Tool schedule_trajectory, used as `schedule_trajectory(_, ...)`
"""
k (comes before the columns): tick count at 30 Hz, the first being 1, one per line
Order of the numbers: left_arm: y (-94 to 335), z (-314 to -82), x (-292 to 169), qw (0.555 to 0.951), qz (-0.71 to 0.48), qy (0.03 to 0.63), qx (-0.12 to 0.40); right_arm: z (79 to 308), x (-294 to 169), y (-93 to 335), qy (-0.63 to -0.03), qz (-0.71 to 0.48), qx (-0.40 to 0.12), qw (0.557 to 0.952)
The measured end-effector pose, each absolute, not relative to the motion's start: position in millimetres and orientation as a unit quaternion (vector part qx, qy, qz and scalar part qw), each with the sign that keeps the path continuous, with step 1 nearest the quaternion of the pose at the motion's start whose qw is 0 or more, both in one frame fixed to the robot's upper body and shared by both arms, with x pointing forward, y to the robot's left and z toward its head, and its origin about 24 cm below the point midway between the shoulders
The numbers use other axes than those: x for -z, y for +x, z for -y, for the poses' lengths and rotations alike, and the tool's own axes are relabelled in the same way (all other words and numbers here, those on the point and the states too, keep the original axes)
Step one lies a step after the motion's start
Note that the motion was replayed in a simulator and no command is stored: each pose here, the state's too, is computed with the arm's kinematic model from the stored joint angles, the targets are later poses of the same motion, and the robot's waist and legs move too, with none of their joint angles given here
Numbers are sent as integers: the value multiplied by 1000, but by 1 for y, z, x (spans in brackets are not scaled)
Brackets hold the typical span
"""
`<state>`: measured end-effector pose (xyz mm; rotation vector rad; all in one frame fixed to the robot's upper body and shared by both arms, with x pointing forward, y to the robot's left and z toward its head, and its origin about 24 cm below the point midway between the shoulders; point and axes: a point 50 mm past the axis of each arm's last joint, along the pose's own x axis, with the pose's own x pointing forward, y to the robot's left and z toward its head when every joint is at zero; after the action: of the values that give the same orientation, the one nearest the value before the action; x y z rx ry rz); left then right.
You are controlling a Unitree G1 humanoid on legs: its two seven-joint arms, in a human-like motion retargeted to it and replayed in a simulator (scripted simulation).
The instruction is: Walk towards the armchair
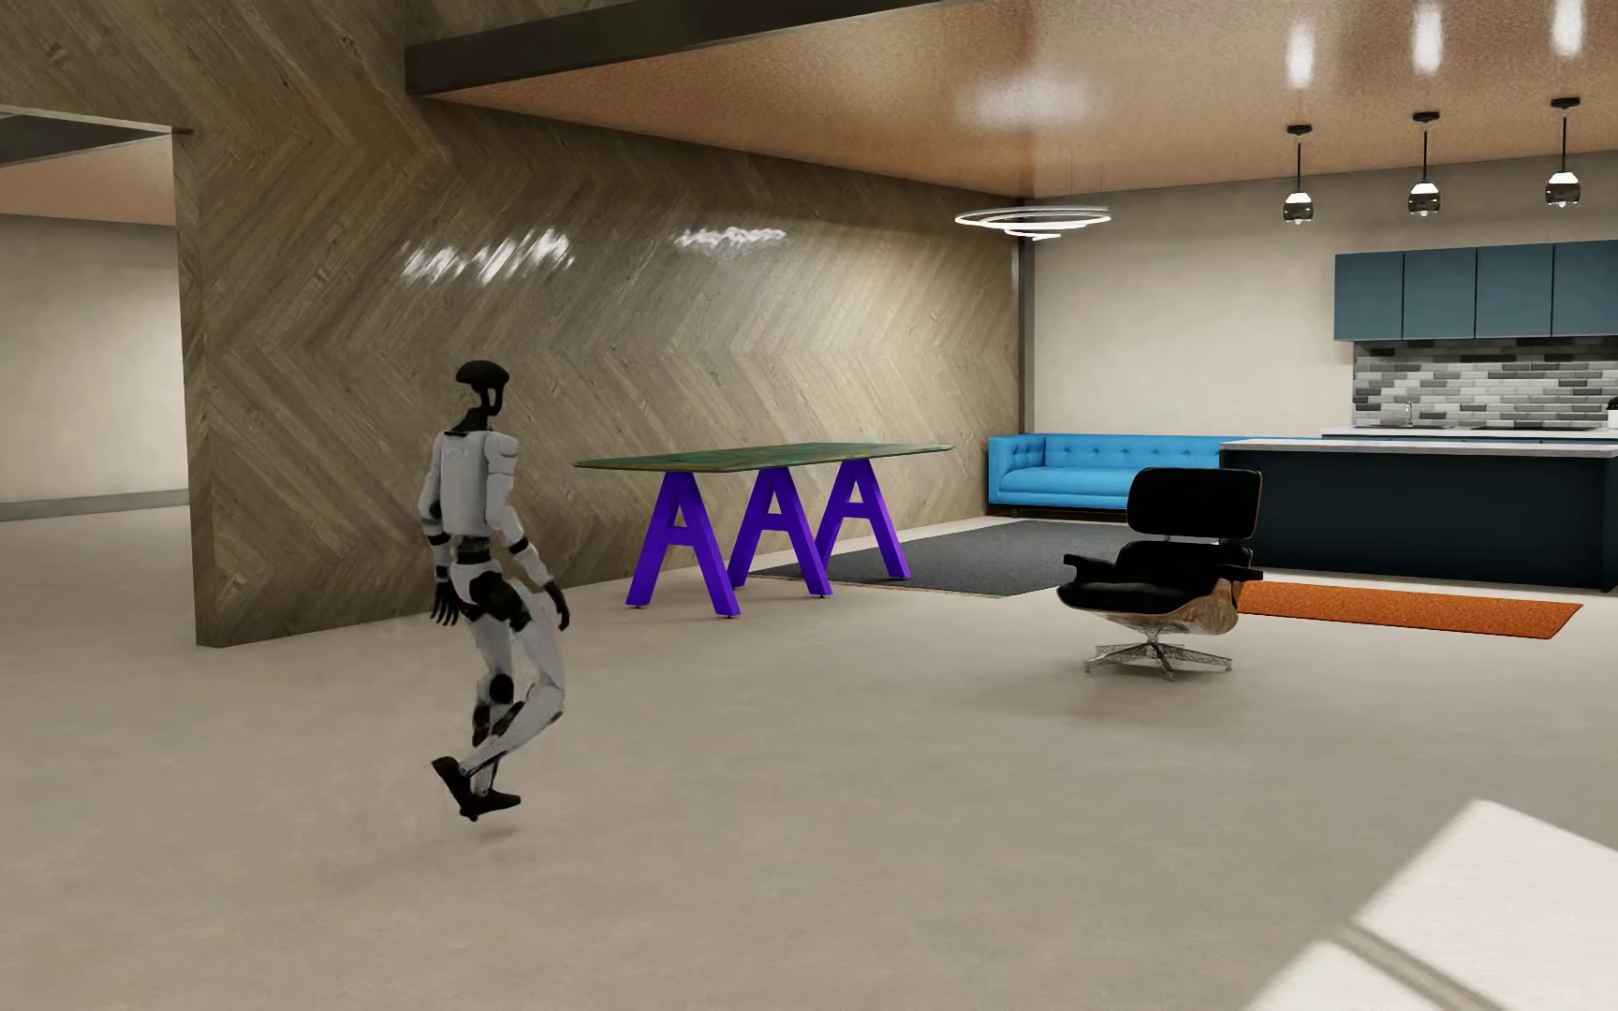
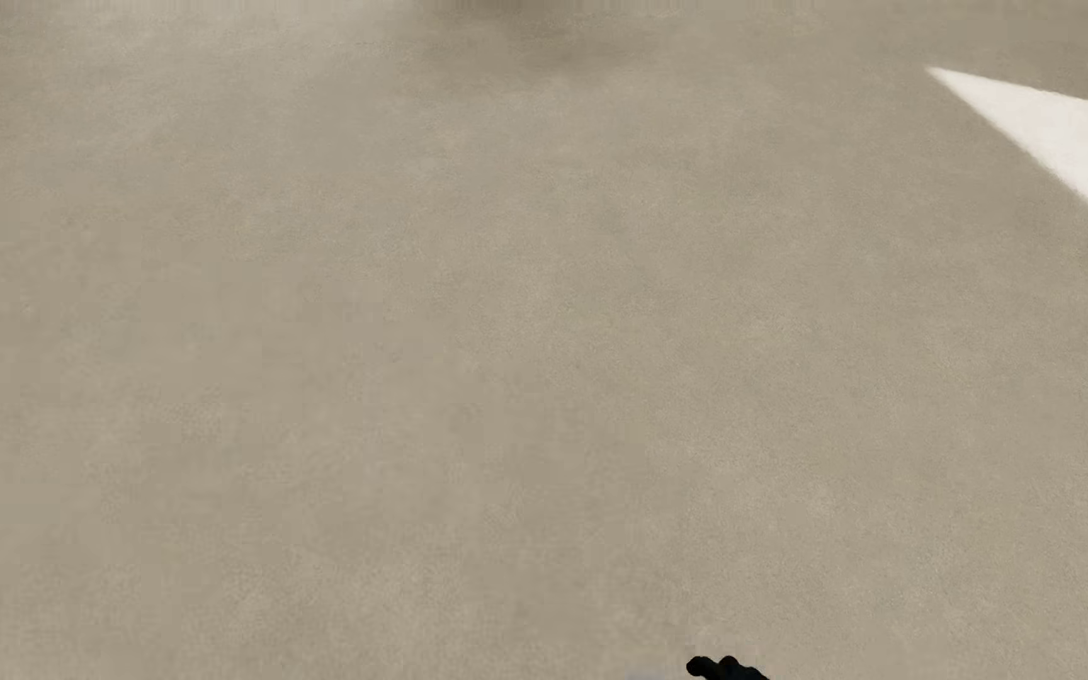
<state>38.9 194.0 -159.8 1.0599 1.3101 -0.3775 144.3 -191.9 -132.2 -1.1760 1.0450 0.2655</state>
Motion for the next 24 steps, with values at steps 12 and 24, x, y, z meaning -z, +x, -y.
schedule_trajectory(12, 198, -210, 87, 838, -339, 427, -37, 220, 158, -5, -491, -620, -283, 542)
schedule_trajectory(24, 41, -202, 146, 729, -587, 344, 81, 116, 24, 291, -585, -94, -142, 793)
